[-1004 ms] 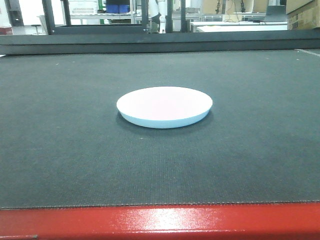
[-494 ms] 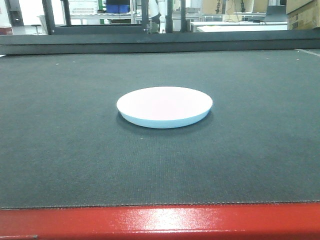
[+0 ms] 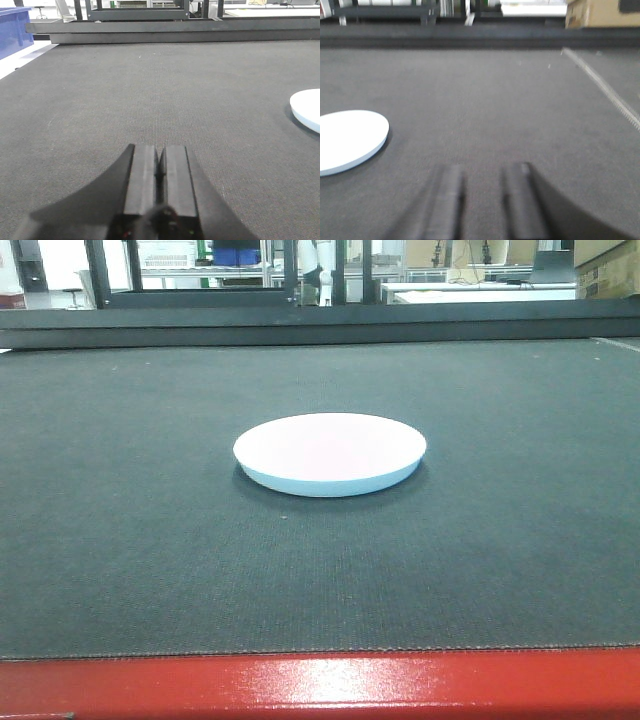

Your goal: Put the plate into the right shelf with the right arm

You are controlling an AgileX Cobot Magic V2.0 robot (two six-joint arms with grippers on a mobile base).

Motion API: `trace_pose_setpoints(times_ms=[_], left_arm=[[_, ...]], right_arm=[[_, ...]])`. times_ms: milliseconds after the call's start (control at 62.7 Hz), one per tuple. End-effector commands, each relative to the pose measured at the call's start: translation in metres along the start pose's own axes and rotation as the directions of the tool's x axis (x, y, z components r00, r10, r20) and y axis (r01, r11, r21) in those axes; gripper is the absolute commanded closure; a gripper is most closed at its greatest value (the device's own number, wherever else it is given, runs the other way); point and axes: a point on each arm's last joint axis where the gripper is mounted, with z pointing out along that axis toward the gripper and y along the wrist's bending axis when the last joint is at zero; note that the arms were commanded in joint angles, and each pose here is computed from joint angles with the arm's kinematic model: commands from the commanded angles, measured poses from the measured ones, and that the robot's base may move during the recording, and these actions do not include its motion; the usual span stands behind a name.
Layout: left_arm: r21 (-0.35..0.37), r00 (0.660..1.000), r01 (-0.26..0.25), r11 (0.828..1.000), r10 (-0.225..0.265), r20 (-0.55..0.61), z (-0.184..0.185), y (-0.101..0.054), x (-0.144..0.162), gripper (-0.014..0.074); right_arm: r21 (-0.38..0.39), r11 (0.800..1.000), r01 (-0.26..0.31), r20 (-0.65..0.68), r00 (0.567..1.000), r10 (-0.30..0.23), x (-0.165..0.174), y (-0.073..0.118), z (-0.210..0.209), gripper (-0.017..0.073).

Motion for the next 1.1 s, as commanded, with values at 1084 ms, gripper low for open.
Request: trace_pose_setpoints(times_ms=[1084], left_arm=[[-0.014, 0.997, 0.007, 1.0, -0.006, 0.082, -0.001, 0.001, -0.005, 0.064]], right_arm=[[-0.224, 0.974, 0.028, -0.629, 0.759, -0.167, -0.064, 0.15, 0.317, 0.0043]])
